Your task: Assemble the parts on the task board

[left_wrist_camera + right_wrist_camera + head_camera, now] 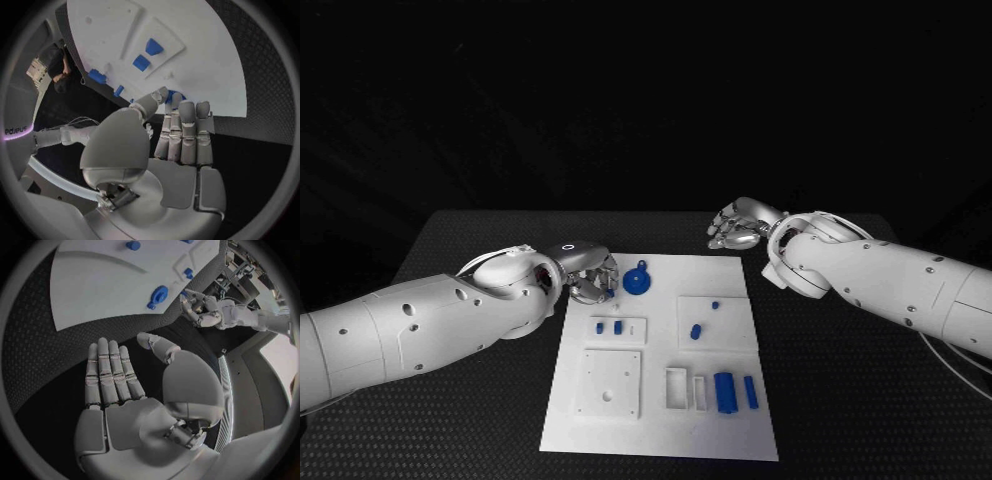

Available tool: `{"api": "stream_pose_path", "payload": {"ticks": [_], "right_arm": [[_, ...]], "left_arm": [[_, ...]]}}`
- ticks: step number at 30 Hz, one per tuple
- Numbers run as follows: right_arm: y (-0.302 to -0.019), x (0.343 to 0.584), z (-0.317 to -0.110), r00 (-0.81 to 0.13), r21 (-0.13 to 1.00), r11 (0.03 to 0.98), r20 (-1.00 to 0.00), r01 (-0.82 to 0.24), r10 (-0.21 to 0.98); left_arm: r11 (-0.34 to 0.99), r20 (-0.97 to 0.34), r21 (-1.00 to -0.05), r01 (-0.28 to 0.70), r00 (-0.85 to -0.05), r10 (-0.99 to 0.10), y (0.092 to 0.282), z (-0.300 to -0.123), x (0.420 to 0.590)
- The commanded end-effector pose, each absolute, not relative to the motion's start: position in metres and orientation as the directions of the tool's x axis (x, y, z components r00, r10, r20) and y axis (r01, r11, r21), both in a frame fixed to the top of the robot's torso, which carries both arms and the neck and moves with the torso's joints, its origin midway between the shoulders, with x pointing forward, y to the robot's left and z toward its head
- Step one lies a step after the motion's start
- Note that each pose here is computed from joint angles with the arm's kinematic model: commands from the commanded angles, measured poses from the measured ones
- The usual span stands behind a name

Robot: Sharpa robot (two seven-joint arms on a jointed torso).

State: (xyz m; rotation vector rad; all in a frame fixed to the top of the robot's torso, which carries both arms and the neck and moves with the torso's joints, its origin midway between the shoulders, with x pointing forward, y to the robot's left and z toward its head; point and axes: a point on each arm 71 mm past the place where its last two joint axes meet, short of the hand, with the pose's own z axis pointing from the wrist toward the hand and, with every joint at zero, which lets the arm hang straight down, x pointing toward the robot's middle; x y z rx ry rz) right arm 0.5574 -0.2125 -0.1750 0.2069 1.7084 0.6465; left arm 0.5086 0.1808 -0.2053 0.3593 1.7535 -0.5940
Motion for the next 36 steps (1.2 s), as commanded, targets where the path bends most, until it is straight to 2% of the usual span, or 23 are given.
{"api": "stream_pose_path", "payload": {"ticks": [1,23,36], "right_arm": [[-0.211,0.557,-0.175,-0.259,0.521,0.825,-0.846,-0.217,0.466],[-0.21,0.557,-0.176,-0.26,0.522,0.824,-0.846,-0.219,0.466],[-0.21,0.557,-0.176,-0.261,0.522,0.824,-0.845,-0.219,0.466]], "left_arm": [[0.823,-0.96,-0.201,0.531,-0.276,-0.056,0.18,-0.207,0.509],[0.811,-0.956,-0.179,0.556,-0.292,-0.011,0.173,-0.223,0.504],[0.811,-0.956,-0.18,0.556,-0.292,-0.011,0.171,-0.224,0.504]]}}
